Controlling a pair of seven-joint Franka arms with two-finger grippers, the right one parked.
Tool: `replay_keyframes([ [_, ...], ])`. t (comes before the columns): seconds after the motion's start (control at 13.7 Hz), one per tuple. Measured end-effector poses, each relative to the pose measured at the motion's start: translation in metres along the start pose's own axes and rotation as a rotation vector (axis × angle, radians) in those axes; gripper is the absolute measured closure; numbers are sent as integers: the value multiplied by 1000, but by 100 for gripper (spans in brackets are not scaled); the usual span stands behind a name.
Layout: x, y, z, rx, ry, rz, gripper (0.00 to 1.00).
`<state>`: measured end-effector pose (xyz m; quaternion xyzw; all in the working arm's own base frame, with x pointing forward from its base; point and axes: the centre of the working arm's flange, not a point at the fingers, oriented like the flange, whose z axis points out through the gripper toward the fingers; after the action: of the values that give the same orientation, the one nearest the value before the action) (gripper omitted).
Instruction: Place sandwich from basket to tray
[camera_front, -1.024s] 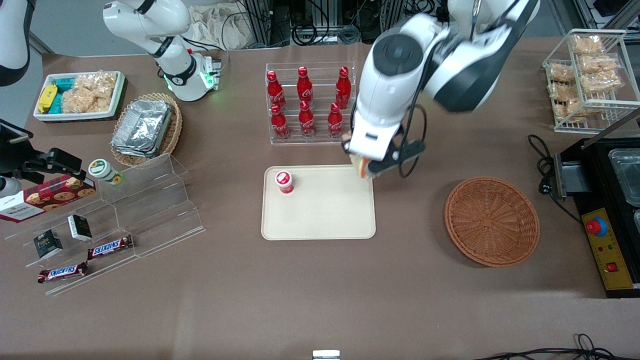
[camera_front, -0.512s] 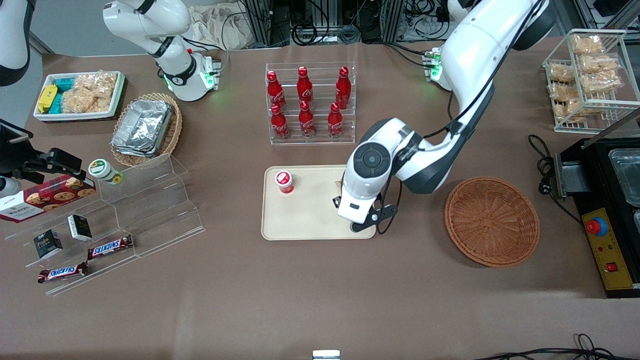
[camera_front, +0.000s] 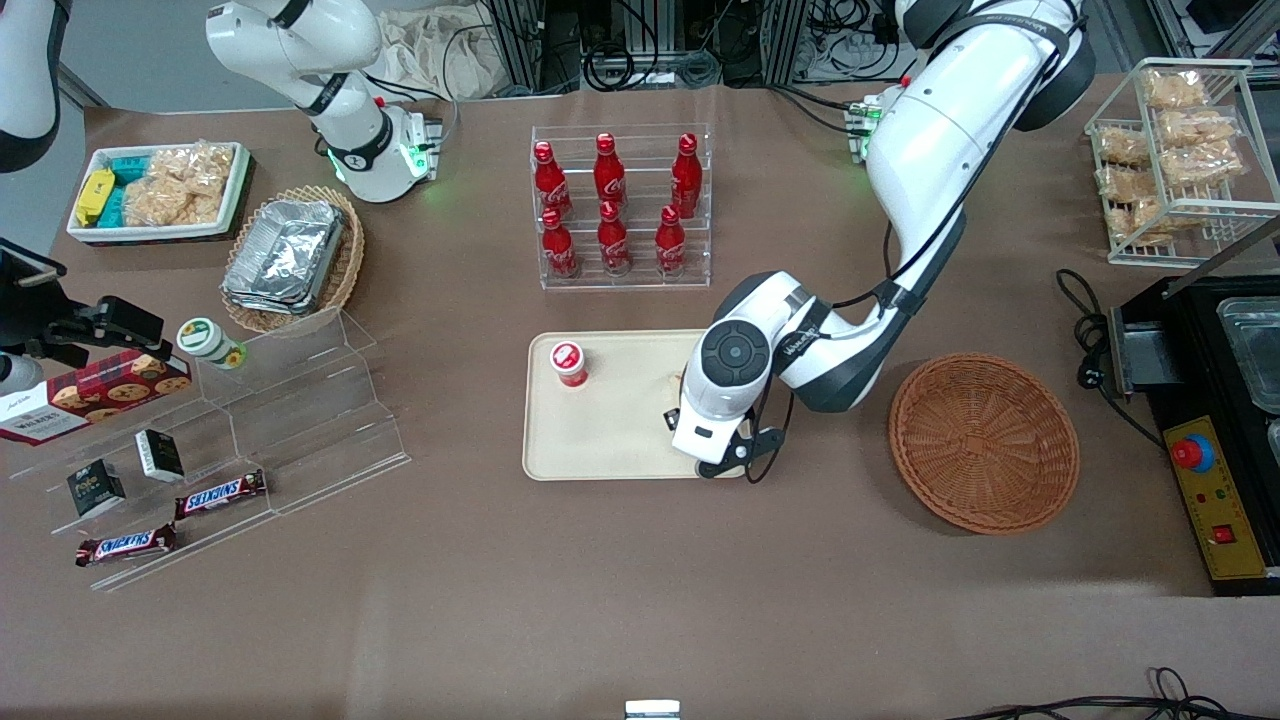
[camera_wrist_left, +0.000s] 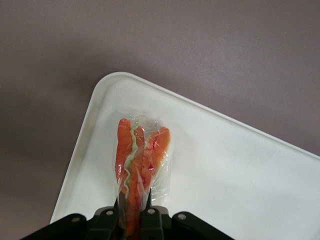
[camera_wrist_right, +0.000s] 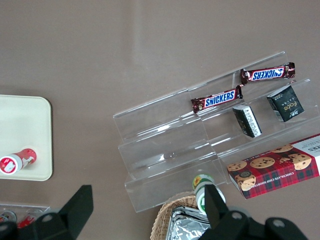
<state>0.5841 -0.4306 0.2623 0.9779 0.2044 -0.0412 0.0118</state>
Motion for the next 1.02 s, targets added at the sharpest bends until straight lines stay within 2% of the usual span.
replay_keyframes([
  [0.07,0,0,4,-2,-1,0,86],
  [0.15,1,1,6,-4,-2,0,81],
  [0.44,5,4,-7,-27,14,-56,43],
  [0.59,13,1,-48,-42,49,-101,21],
  [0.73,23,-17,-117,-36,98,-145,1],
  [1.02,39,-80,-241,-17,193,-256,0],
])
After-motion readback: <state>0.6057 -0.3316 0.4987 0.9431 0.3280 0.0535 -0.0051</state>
